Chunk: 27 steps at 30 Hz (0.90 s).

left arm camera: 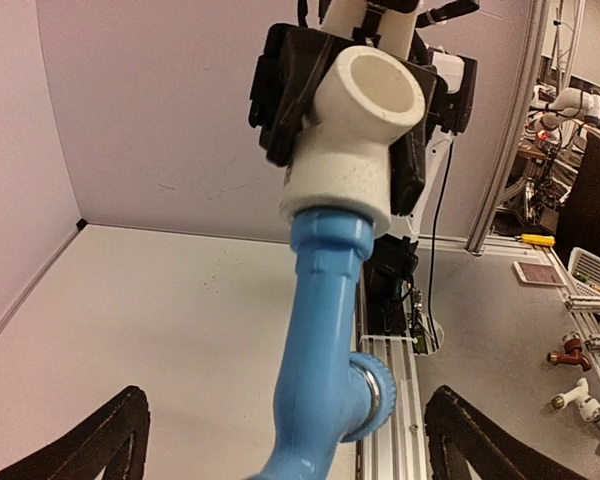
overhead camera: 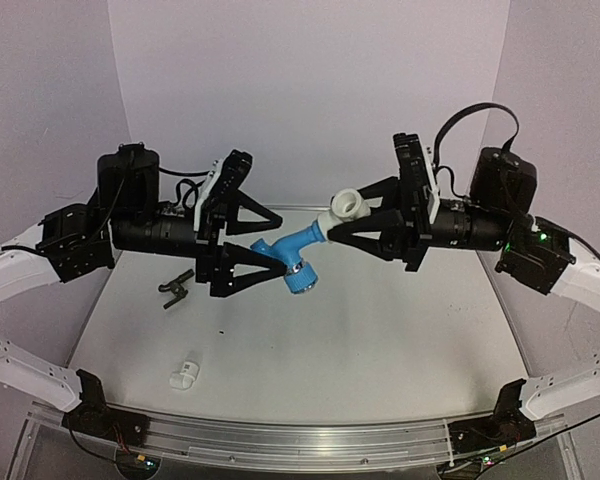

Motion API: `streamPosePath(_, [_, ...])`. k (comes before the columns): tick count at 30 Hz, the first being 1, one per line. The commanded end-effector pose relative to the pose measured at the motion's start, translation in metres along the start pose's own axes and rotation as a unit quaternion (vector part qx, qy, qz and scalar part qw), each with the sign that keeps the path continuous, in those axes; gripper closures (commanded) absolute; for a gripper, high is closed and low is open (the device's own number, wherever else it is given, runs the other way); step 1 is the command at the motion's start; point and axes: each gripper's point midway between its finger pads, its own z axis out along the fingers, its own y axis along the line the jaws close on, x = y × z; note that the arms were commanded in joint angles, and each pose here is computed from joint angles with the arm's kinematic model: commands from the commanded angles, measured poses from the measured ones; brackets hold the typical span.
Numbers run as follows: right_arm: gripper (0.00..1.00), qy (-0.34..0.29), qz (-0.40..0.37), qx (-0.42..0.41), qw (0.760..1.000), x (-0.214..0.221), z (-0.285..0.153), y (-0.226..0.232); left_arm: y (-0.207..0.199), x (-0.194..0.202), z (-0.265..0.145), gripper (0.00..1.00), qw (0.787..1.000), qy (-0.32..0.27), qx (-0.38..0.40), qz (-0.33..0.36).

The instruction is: Install the water faucets

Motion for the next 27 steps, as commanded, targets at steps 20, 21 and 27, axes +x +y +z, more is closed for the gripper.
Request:
streamPosePath(20, [1.00, -0.013, -0.767, -0.012, 0.641, -0.001, -0.051, 0.034, 0.032, -0.025, -0.012, 0.00, 0.886, 0.004, 0.207, -0.415])
streamPosePath(21, [1.00, -0.013, -0.772, -0.014, 0.636, 0.000, -0.051, 0.035, 0.032, -0.022, -0.010, 0.00, 0.881, 0.009, 0.214, -0.421])
streamPosePath(27, [1.00, -0.014, -0.801, -0.034, 0.598, 0.013, -0.045, 0.036, 0.031, -0.012, 0.000, 0.00, 0.854, 0.036, 0.255, -0.451])
